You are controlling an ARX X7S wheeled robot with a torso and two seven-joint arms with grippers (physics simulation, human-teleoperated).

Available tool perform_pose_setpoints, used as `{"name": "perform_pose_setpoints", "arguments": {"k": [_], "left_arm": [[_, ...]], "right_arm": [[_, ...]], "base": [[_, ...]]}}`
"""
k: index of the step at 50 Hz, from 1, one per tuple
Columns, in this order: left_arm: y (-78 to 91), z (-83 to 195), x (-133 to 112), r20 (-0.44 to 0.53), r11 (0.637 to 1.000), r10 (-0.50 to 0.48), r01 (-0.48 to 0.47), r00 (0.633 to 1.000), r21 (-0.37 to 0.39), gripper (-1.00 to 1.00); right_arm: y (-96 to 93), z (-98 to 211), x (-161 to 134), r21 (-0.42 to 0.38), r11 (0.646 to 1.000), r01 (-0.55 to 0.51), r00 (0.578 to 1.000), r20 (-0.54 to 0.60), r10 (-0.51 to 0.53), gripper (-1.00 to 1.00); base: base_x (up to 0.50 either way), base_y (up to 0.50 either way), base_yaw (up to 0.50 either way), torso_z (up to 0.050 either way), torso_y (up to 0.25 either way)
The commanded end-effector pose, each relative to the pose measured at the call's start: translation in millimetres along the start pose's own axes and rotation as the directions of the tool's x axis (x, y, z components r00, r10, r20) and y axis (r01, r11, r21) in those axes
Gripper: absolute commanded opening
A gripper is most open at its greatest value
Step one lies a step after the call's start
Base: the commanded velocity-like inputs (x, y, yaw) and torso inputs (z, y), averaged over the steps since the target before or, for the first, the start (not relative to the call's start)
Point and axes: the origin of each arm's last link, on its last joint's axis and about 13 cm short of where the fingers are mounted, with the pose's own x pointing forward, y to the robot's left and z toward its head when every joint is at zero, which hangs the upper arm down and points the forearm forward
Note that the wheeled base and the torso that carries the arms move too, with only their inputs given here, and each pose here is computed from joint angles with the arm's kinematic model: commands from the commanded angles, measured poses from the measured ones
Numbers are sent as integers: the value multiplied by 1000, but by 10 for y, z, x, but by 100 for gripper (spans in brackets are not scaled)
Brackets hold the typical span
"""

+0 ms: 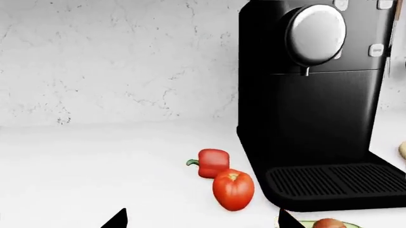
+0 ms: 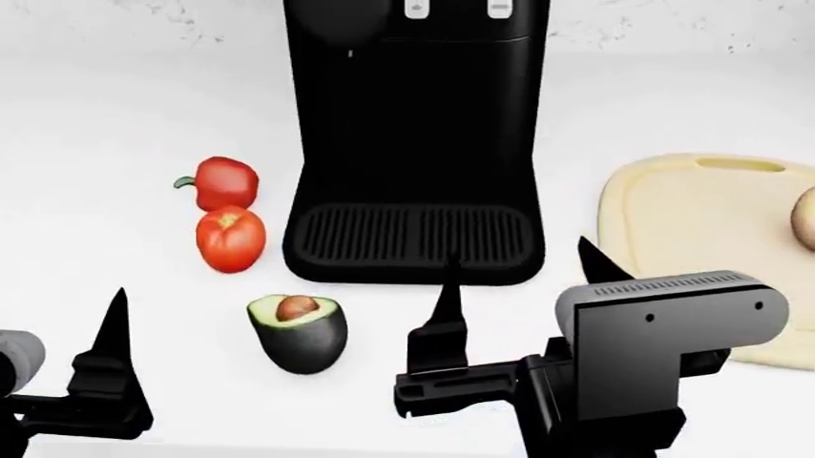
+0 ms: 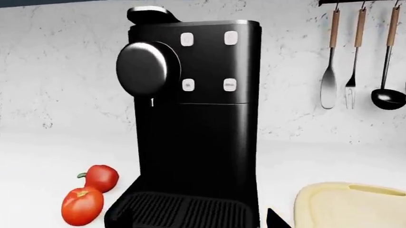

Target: Place the avocado, onion, tomato and bell pepper on the cutting board.

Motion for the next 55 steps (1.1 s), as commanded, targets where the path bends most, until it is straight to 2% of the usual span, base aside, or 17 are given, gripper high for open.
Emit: {"name": "perform_pose_setpoints", "arguments": {"k": [1,8,18,20,21,22,23,24,29,30,35,38,39,46,55], "left_arm": [[-6,-11,18,16,1000,-15,15,1000,-19,100],[5,8,20,19,1000,-10,11,1000,-19,100],[-4,4,21,15,1000,-14,14,1000,-20,100],[-6,-11,18,14,1000,-16,16,1000,-23,100],[-7,-14,18,14,1000,-16,17,1000,-22,100],[-5,-6,22,13,1000,-17,17,1000,-24,100],[-1,-5,20,13,1000,-17,17,1000,-24,100],[10,10,24,14,1000,-13,13,1000,-25,100],[38,7,18,12,1000,-4,4,1000,-30,100],[47,15,20,12,1000,0,0,1000,-30,100],[46,20,21,11,1000,2,-1,1000,-28,100],[36,19,19,10,1000,-2,2,1000,-28,100],[35,24,14,12,1000,-2,3,1000,-29,100],[33,15,9,10,1000,-6,6,1000,-30,100],[41,39,5,15,999,-6,6,1000,-34,100]], "right_arm": [[-43,-2,15,-9,999,34,999,-2,-34,100],[-30,-12,16,-17,1000,21,1000,-17,-21,100],[-1,-39,25,-16,1000,-4,999,-43,3,100],[-16,-37,26,13,1000,10,999,-43,-10,100],[-19,-46,29,2,1000,9,999,-51,-9,100],[-16,-50,30,30,999,12,998,-61,-10,100],[-2,-23,36,79,997,-17,997,-73,23,100],[15,-13,63,37,998,-51,993,-102,54,100],[-14,125,275,-3,971,-241,937,-261,232,100],[-19,145,289,31,961,-275,917,-292,272,100],[21,270,273,29,921,-389,866,-329,376,100],[38,230,317,53,897,-438,814,-400,421,100],[35,200,341,25,890,-454,803,-422,421,100],[67,62,466,41,885,-464,765,-486,423,100],[83,-50,613,32,892,-451,759,-511,402,100]], "base": [[371,117,0,0,0],[324,113,0,0,0],[55,263,0,0,0],[20,184,0,0,0],[0,0,0,0,0],[0,0,0,0,0],[0,0,0,0,0],[0,0,0,0,0],[0,0,0,0,0],[0,0,0,0,0],[0,0,0,0,0],[0,0,0,0,0],[0,0,0,0,0],[0,0,0,0,0],[0,0,0,0,0]]}}
